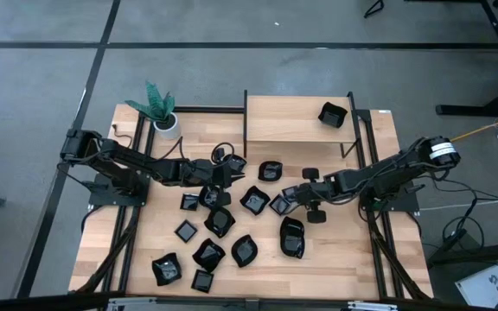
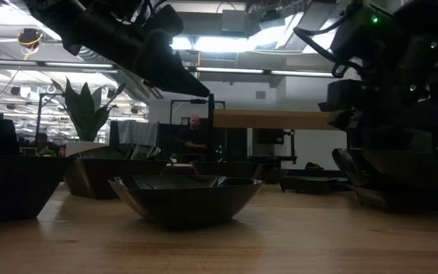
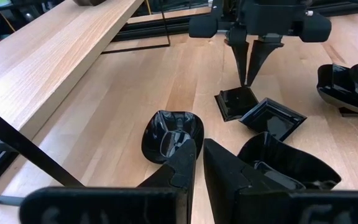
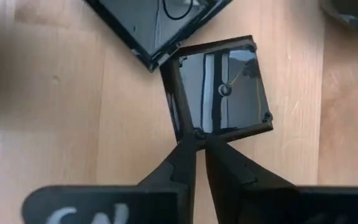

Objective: Pick & Place Mini shaped plates
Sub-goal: Put the black square plate on the shelf

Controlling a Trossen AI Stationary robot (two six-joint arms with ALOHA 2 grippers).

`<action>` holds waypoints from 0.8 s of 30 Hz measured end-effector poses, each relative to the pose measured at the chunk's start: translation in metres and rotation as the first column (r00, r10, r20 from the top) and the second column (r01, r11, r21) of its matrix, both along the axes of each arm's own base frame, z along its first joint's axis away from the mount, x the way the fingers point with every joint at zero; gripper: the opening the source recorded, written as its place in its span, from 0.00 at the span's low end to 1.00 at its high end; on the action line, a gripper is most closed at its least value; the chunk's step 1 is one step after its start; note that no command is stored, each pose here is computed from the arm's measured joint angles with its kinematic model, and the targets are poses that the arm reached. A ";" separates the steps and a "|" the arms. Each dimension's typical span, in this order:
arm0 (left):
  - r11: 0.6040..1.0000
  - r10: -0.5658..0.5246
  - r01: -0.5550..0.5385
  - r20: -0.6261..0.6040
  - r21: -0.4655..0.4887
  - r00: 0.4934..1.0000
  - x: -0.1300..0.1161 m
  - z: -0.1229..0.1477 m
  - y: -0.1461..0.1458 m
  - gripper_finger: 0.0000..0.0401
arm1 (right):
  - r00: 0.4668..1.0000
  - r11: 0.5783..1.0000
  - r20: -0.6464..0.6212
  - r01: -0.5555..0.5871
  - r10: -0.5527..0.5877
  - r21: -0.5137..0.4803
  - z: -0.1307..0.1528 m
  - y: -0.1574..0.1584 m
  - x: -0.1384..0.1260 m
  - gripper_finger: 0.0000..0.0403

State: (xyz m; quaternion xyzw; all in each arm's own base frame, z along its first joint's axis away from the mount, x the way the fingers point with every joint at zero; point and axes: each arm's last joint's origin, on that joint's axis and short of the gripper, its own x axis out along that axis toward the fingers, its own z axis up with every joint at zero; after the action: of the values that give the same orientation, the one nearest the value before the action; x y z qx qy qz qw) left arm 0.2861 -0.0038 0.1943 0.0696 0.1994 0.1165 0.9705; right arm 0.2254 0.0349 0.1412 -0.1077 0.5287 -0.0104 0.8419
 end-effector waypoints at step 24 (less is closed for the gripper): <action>1.000 0.002 -0.002 0.000 0.000 1.000 0.000 0.000 0.000 0.07 | 0.962 0.961 -0.081 -0.268 0.263 -0.073 0.015 0.003 0.006 0.13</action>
State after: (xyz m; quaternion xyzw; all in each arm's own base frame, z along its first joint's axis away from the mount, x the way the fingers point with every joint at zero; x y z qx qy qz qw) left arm 0.2860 -0.0038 0.1943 0.0696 0.1993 0.1172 0.9704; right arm 0.2319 0.0374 0.1558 -0.2128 0.5378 0.0846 0.8114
